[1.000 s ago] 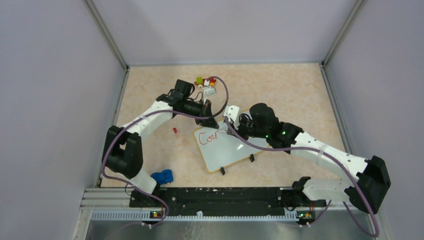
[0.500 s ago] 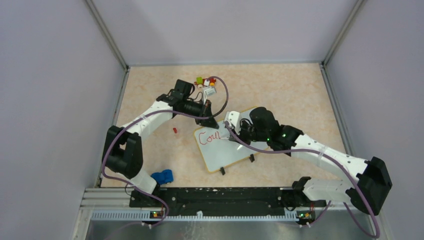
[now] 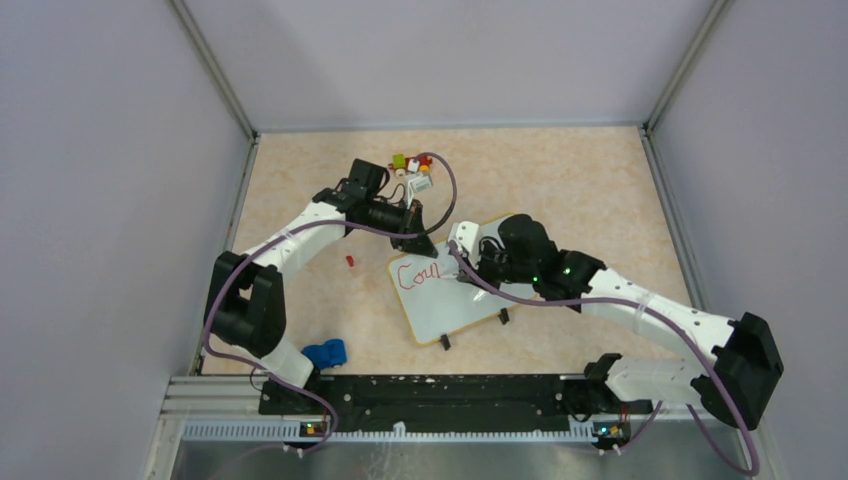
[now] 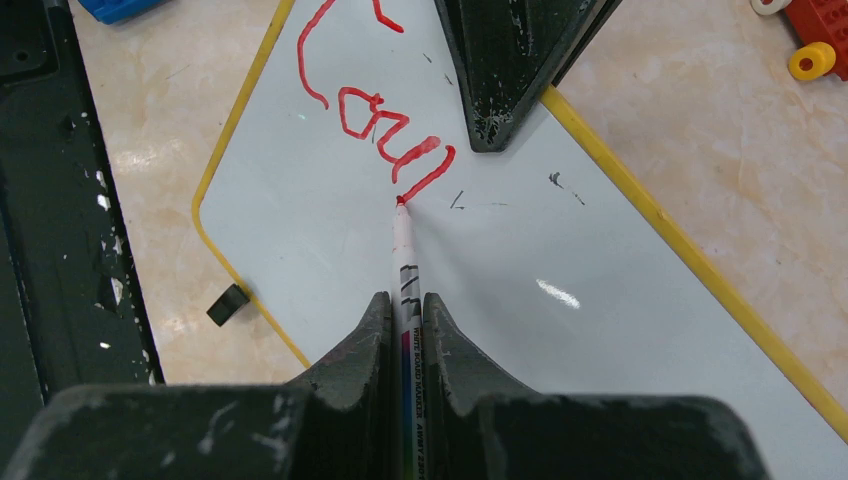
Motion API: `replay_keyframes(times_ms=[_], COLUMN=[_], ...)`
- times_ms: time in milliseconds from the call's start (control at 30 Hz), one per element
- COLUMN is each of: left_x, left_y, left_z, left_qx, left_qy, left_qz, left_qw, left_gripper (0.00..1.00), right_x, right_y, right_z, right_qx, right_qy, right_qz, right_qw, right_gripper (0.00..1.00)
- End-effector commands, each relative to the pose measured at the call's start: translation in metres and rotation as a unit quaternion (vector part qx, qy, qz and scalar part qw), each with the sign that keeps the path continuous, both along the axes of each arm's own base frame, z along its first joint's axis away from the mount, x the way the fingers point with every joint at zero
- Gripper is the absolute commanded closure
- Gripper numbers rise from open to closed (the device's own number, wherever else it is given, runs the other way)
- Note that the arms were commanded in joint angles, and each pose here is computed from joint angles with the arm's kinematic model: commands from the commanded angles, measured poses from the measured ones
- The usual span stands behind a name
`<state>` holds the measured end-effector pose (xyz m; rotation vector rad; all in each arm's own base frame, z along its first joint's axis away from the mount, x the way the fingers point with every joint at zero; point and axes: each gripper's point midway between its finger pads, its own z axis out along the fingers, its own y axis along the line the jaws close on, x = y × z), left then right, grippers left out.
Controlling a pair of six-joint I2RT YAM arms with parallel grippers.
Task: Write a sentence on the whiteboard
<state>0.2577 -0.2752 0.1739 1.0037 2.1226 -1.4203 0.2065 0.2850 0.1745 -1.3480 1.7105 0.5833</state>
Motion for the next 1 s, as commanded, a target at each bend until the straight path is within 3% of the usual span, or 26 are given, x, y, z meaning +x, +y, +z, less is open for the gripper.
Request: replay_keyframes(times_ms=[0,967], left_x=[-0.005,-0.005], left_y=[0.001,0.001], left_z=[-0.02,-0.02], left_qx=[0.019,0.021], left_qy=[-0.002,0.0], left_qz=[-0.009,-0.007], left_qw=[1.0,1.0], left_gripper=[1.0,1.0], right_x=[0.016,0.041], right_y=[0.008,-0.005], right_z=[0.021,0.043], right_qx=[0.021,0.037], right_qy=[-0.028,-0.053], right_qz=[-0.022,-0.076], right_qw=[0.999,0.995], right_gripper=[1.0,1.0])
